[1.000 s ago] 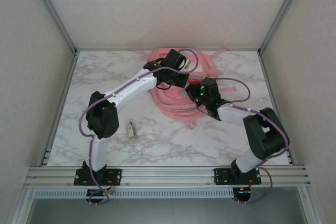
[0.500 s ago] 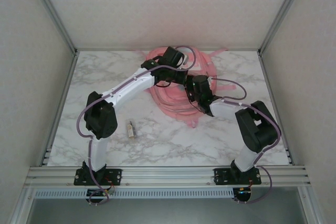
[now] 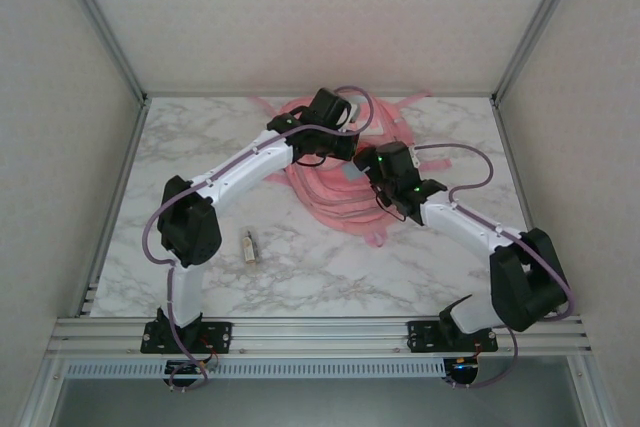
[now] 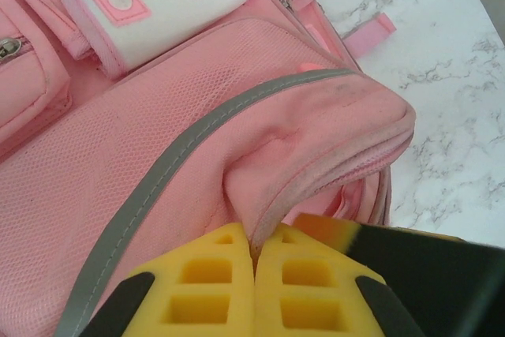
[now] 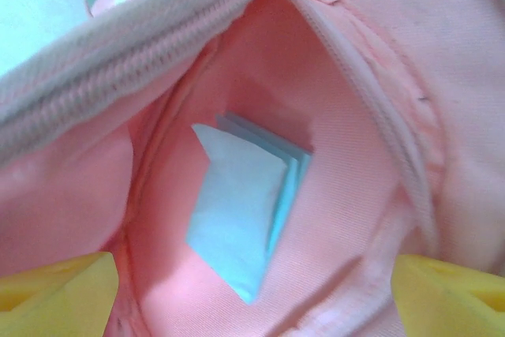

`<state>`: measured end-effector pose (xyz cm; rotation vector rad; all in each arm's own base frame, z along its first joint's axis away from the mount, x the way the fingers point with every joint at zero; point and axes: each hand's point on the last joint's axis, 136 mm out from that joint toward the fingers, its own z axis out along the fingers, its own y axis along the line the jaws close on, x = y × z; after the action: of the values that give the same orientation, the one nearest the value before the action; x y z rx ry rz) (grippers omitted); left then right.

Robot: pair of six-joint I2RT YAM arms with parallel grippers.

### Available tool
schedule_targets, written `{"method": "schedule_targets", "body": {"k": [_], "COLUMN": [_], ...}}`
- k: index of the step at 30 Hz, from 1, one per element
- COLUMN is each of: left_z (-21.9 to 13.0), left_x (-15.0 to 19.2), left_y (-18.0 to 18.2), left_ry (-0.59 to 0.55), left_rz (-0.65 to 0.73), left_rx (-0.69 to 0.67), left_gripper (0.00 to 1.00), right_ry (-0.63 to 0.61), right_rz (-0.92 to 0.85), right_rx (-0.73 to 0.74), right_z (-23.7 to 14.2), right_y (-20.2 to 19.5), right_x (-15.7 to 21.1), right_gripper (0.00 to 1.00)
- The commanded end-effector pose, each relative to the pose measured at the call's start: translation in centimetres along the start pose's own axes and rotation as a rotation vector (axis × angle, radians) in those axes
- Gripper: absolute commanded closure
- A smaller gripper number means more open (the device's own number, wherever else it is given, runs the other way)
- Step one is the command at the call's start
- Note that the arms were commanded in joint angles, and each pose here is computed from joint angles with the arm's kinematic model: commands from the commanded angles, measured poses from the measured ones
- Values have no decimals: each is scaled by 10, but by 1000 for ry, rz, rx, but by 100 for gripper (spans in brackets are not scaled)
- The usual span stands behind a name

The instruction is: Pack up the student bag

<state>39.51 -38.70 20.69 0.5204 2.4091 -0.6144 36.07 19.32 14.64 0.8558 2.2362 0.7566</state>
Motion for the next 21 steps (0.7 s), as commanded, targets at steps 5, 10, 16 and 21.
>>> {"method": "schedule_targets", "body": {"k": [5,10,16,21], "left_z": [-22,-37,-68,-90], "left_x": [-12,3,42,96], "left_y": [10,17,44,88], "left_ry": [-65,-49,-14,45], "left_rz": [-24,-73,-159,-276], "left_rx": [-25,-48,-155,-315], "left_gripper": [100,35,0,0], "right_ry": [71,28,6,26], "right_rz": [-307,-405,-501,-513], "right_rx": [111,111,97,56], "right_z": [-42,-68,-83,-73], "right_y": [-22,-26,-20,-14], "right_x": [4,-6,-13,-6], "right_gripper": [1,1,1,1]}}
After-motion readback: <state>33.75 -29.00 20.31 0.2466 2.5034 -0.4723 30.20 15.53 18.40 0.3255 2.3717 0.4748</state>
